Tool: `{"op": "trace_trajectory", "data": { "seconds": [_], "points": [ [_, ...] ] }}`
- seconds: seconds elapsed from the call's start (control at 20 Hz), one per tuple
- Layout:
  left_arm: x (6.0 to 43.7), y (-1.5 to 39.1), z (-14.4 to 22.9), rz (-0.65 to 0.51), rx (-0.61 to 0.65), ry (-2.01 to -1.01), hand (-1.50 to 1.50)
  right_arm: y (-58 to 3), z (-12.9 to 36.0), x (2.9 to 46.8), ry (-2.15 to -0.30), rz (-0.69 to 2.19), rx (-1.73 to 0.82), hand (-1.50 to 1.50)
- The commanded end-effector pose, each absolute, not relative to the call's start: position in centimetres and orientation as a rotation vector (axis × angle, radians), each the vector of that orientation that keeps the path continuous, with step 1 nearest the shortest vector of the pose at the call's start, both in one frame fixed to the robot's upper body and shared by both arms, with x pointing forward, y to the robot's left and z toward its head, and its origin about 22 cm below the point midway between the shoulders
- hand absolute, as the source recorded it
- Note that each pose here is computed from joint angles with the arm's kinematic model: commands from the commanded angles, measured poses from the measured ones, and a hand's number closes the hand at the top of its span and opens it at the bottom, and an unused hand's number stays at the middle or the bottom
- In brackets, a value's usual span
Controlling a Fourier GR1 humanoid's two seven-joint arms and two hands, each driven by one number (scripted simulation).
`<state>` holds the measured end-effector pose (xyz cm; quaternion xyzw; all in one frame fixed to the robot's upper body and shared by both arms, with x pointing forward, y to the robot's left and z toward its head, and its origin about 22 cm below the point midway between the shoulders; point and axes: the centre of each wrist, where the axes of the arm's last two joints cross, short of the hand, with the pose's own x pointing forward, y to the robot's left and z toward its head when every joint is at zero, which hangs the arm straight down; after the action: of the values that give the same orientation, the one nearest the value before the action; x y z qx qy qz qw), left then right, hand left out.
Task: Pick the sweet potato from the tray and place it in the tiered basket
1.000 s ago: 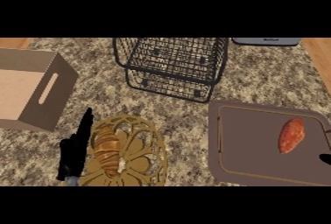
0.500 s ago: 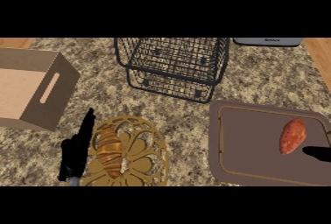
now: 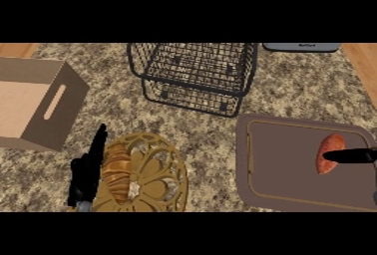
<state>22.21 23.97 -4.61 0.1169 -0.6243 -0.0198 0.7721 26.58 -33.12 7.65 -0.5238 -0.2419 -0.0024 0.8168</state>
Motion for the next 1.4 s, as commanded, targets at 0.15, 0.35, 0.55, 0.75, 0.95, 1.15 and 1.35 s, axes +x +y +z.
{"op": "trace_trajectory", "data": {
  "seconds": [0.15, 0.35, 0.55, 0.75, 0.95, 1.15, 1.35],
  "points": [
    [21.1, 24.1, -5.2, -0.043, 0.233, -1.306, 0.0, -31.5, 7.3, 30.1, -0.23, -0.014, -1.052, -1.5],
    [22.1, 24.9, -4.5, -0.041, 0.265, -1.316, 0.0, -32.1, 6.5, 30.0, -0.149, 0.029, -0.998, -1.5],
    [21.2, 24.4, -4.7, -0.027, 0.241, -1.307, 0.0, -31.4, 6.0, 31.0, -0.146, 0.0, -0.974, -1.5],
    [21.3, 24.1, -5.3, -0.015, 0.25, -1.294, 0.0, -31.6, 5.7, 31.6, -0.122, -0.005, -0.965, -1.5],
    [22.2, 25.3, -4.3, -0.019, 0.275, -1.304, 0.0, -31.5, 5.5, 31.6, -0.098, 0.016, -0.942, -1.5],
    [21.8, 24.3, -5.3, -0.02, 0.251, -1.302, 0.0, -31.2, 4.7, 31.8, -0.079, 0.014, -0.913, -1.5],
    [20.6, 24.7, -6.0, -0.023, 0.257, -1.296, 0.0, -32.4, 6.2, 32.4, -0.08, -0.009, -0.875, -1.5]
  ]
}}
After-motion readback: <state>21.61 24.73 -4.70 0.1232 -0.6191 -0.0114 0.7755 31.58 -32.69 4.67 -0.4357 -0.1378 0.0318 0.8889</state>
